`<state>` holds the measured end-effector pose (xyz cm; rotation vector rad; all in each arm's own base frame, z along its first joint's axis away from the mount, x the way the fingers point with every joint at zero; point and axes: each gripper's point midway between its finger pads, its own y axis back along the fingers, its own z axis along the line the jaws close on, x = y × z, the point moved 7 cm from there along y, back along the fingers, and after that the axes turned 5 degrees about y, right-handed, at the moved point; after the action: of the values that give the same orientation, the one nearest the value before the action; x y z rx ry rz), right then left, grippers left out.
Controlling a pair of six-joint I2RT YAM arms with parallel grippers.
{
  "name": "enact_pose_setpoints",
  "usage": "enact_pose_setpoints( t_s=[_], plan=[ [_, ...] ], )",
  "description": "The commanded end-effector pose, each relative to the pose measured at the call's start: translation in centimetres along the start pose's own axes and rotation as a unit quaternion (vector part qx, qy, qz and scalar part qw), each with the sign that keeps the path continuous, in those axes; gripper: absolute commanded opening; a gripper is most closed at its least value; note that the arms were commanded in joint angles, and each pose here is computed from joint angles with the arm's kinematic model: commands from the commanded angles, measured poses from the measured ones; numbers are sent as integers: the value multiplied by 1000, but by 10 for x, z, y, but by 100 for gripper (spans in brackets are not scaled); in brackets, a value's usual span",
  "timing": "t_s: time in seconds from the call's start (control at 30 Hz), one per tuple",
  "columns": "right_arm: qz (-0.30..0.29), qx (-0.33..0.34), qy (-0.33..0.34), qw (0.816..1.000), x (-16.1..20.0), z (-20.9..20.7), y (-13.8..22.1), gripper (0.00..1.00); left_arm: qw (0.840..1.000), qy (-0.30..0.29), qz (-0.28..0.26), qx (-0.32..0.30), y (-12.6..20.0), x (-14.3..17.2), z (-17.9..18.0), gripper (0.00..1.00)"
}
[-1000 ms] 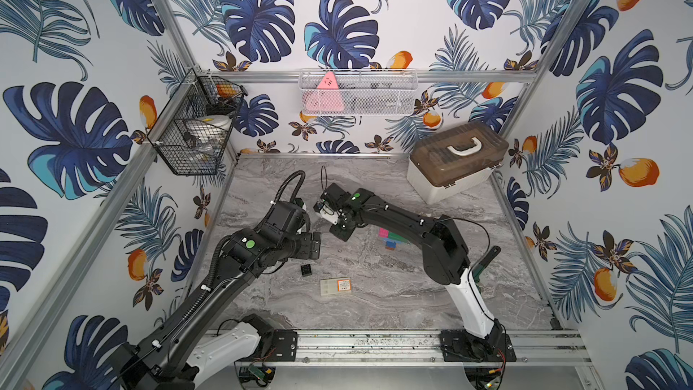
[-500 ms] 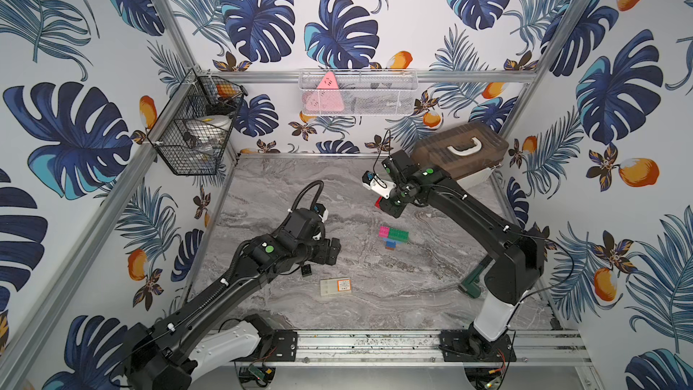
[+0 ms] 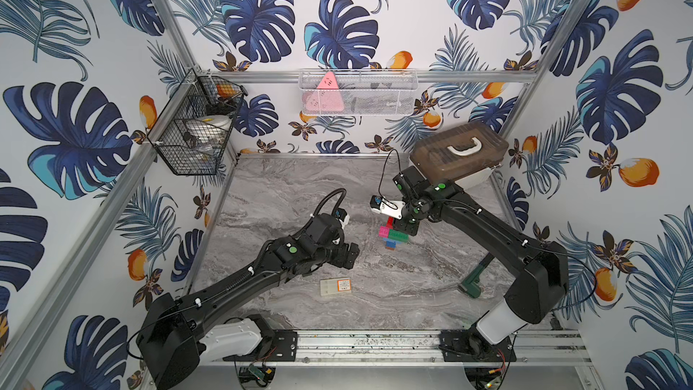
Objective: Assemble a spoon with lego
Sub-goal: Assemble the lego brick with the lego brick.
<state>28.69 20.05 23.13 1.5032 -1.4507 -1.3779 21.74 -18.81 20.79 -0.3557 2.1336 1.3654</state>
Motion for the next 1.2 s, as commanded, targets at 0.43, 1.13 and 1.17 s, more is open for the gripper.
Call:
enact_pose_setpoints(
  t_s=[0.43,1.13,1.17],
  plan=[
    [5,17,27,999,-4,0,-29,22,1000,-2,-6,-5,-1,-1,1,93],
    [18,-3,34,999,2,7,-34,21,1000,-1,-1,-8,-2,2,3,94],
    [19,-1,34,999,2,7,-34,22,1000,-1,-2,-8,-2,2,3,94]
  ],
)
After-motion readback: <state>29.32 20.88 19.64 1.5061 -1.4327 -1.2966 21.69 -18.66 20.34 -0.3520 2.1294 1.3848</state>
